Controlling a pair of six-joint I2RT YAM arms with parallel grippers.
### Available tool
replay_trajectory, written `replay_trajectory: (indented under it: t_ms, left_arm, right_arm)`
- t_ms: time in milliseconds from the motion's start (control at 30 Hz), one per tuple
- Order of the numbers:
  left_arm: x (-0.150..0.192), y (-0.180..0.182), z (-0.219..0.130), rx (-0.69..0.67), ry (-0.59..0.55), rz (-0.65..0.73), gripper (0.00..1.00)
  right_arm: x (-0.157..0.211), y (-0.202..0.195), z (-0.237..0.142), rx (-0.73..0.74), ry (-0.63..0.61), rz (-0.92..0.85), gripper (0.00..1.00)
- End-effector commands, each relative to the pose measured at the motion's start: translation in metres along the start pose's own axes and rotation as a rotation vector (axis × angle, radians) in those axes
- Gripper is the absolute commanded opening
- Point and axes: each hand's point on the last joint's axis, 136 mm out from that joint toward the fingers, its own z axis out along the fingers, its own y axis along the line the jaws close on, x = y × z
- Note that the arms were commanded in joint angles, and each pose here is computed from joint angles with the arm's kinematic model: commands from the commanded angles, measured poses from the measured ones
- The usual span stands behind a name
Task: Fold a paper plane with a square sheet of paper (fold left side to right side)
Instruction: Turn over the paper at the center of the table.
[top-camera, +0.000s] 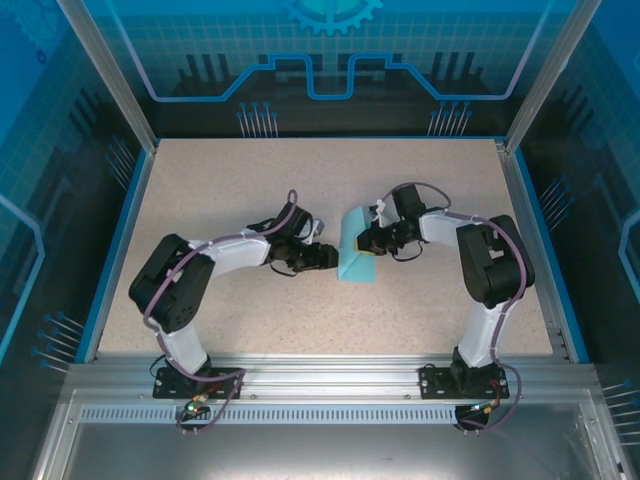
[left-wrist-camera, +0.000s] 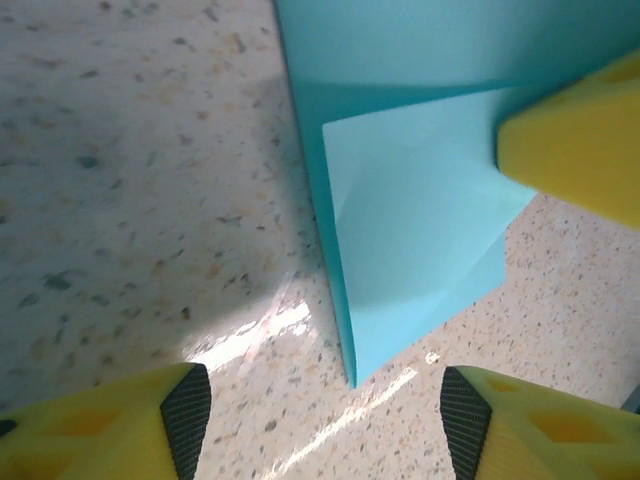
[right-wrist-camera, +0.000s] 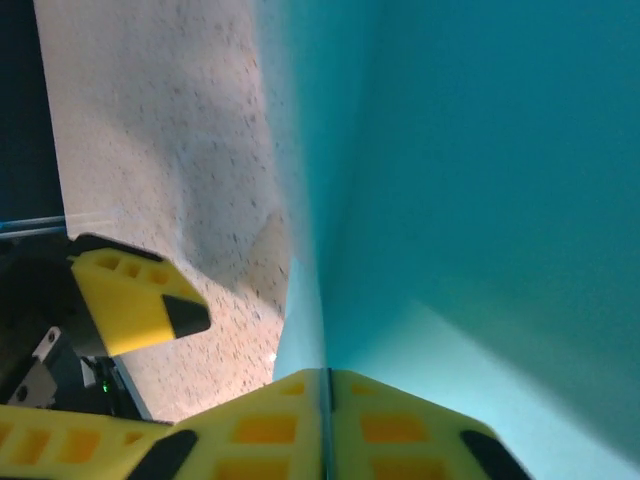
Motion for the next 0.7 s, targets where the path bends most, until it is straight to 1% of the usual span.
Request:
replay_trajectory:
  t_ms: [0,67,167,300,400,500,600,667]
  left_arm:
    - [-0.02,-0.015,-0.035,0.079,-0.116,-0.035,0.72]
    - [-0.026,-0.023,-0.055,0.118,-0.167,-0.04,0.75]
    - [-0.033,-0.046,-0.087,0.213,-0.248,-0.022,0.82]
    - [-0.037,-0.097,-0.14,0.405,-0.347,0.083,0.91]
    - [-0.036,-0.13,-0.179,0.532,-0.417,0.17,0.96]
    - [-0.031,-0.157,-0.211,0.636,-0.454,0.246,0.98]
    - [-0.028,-0.171,-0.227,0.673,-0.466,0.285,0.98]
    - [-0.027,-0.176,-0.231,0.69,-0.469,0.296,0.98]
  right_arm:
    - [-0.022,0.035,-0.03,-0.08,-0.139,-0.131,0.03]
    - [-0.028,0.056,-0.056,-0.137,-0.207,-0.187,0.01]
    - [-0.032,0.092,-0.097,-0.242,-0.287,-0.269,0.02]
    - [-0.021,0.147,-0.139,-0.387,-0.308,-0.385,0.03]
    - [-0.009,0.181,-0.162,-0.457,-0.308,-0.452,0.03]
    - [0.003,0.21,-0.177,-0.499,-0.31,-0.511,0.04]
    - [0.014,0.234,-0.187,-0.535,-0.306,-0.562,0.04]
    - [0.021,0.248,-0.19,-0.562,-0.3,-0.592,0.04]
